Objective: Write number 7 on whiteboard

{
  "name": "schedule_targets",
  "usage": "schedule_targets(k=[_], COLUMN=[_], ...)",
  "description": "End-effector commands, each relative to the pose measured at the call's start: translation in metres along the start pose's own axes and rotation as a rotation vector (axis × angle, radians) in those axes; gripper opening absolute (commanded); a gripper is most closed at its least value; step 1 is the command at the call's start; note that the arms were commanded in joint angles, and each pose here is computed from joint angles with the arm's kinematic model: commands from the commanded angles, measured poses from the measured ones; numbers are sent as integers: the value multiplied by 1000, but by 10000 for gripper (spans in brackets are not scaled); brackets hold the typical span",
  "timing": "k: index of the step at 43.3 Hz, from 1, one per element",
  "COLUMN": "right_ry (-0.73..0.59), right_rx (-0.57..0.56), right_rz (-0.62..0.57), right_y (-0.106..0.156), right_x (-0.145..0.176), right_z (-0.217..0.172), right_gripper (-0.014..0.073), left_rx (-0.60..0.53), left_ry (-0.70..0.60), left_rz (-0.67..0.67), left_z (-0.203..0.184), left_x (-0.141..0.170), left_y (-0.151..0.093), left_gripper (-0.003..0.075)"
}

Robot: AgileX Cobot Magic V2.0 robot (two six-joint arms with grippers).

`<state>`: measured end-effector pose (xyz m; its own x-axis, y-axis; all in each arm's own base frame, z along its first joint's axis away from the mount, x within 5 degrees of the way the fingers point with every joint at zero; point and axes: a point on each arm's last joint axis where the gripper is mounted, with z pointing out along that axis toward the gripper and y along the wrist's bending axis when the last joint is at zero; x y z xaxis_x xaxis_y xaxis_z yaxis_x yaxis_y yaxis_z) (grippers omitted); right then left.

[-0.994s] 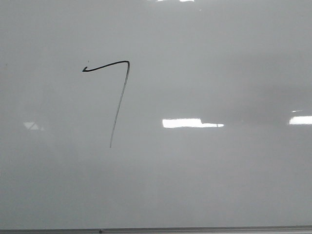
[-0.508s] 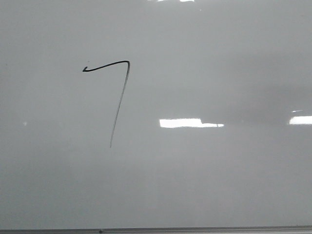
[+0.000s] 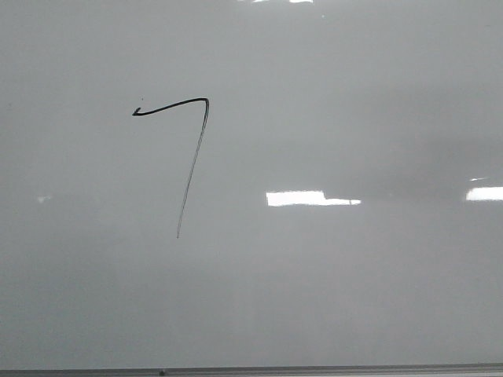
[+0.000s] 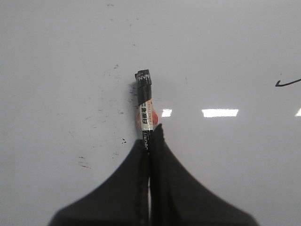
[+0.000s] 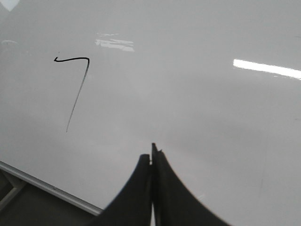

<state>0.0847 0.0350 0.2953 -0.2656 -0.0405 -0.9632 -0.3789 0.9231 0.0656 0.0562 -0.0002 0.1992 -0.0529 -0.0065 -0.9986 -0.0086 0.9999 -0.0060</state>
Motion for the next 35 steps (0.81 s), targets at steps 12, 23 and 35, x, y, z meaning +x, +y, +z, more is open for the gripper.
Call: schedule_targets(k=[12, 23, 35], right_ry=[-68, -68, -101], right_rx=[30, 30, 157], right_rz=[18, 18, -57], right_y=[-2, -2, -13], right_x=[-12, -12, -4], right_z=[-2, -2, -4], right_gripper=[-59, -59, -59], left_rx=[-8, -8, -8], left_ry=[-86, -86, -86], left_rz=[-2, -2, -2], left_z=[-1, -1, -1], left_x=[-6, -6, -6], left_y=[1, 1, 1], left_gripper=[-20, -20, -20])
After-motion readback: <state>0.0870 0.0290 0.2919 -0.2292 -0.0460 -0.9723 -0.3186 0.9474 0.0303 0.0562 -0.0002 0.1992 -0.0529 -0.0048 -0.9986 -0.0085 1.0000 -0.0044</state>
